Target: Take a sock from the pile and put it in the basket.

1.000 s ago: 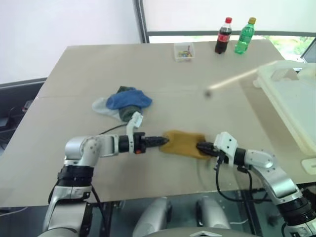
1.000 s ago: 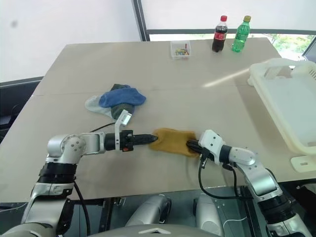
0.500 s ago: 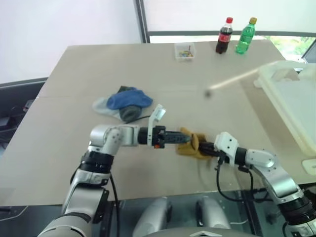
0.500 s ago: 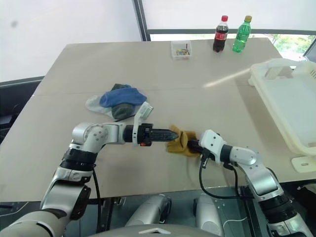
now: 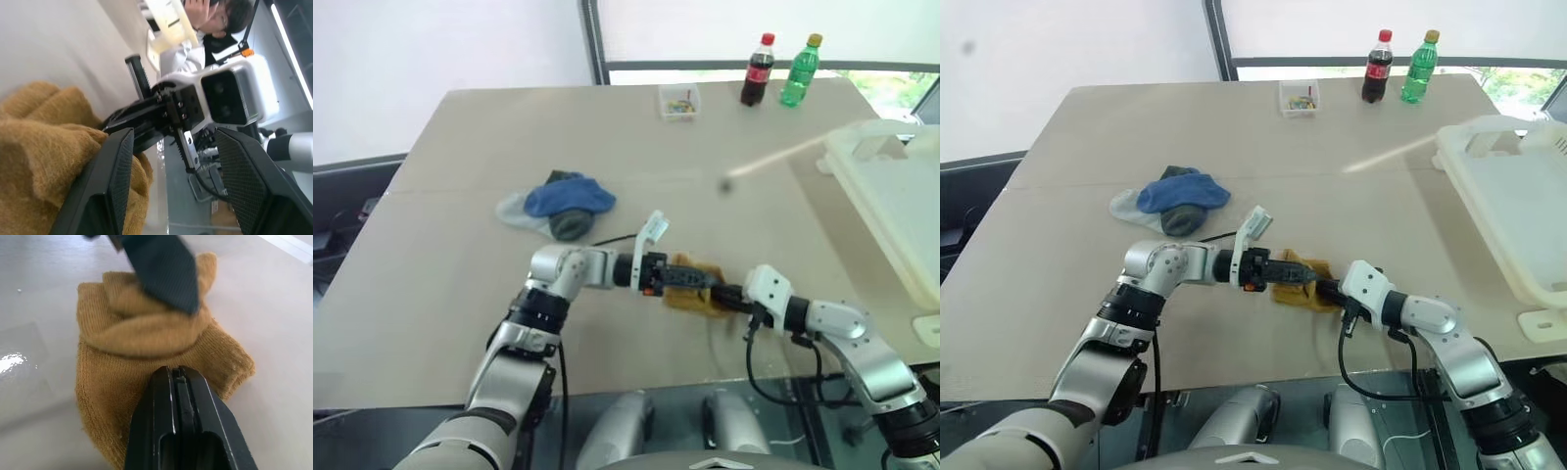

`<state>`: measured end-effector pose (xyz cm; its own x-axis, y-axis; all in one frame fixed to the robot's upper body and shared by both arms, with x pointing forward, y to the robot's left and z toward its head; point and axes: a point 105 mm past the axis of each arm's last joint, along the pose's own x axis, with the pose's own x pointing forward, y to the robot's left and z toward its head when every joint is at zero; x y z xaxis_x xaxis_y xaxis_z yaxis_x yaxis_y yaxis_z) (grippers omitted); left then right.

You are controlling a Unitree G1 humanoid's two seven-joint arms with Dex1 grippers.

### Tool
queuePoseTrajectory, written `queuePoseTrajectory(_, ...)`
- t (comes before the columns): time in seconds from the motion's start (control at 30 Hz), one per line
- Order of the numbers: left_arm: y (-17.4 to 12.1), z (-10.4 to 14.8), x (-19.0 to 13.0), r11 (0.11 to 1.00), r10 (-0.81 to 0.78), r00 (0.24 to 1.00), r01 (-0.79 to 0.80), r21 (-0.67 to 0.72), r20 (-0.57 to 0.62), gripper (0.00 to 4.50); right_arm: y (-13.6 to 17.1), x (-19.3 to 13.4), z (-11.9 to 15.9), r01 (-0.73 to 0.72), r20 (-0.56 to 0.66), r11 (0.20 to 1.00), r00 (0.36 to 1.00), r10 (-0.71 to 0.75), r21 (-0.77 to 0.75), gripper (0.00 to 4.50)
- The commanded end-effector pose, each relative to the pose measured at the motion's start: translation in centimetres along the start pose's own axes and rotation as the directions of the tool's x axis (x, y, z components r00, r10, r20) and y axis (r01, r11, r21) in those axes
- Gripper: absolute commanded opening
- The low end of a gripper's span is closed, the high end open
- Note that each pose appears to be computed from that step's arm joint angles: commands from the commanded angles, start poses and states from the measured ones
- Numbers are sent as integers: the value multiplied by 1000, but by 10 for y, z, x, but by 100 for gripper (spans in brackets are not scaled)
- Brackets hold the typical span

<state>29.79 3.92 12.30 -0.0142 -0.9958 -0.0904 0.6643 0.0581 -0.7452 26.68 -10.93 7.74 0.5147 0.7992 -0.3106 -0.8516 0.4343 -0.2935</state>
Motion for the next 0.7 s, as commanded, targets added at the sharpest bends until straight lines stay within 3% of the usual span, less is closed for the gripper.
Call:
queuePoseTrajectory(0.03,-12,19,-22,996,6,996,-13,83,84,275,-2,-3,1,14,-9,1000,1000,-14,-8,13)
queuePoseTrajectory(0.17,-4,24,-50,992,109,976,-120,50,187,275,1,0,0,2,-7,1000,1000,-2,-4,13)
queuePoseTrajectory(0.27,2,11,-60,985,163,966,-170,18,202,275,2,1,0,-5,-3,1000,1000,5,-1,13)
queuePoseTrajectory(0.4,1,-5,-46,991,137,975,-136,-16,174,275,1,2,0,-13,0,1000,1000,13,3,13)
queuePoseTrajectory(0.7,-8,-14,-9,998,51,994,-53,16,92,275,1,1,1,-29,-4,1000,1000,29,0,13)
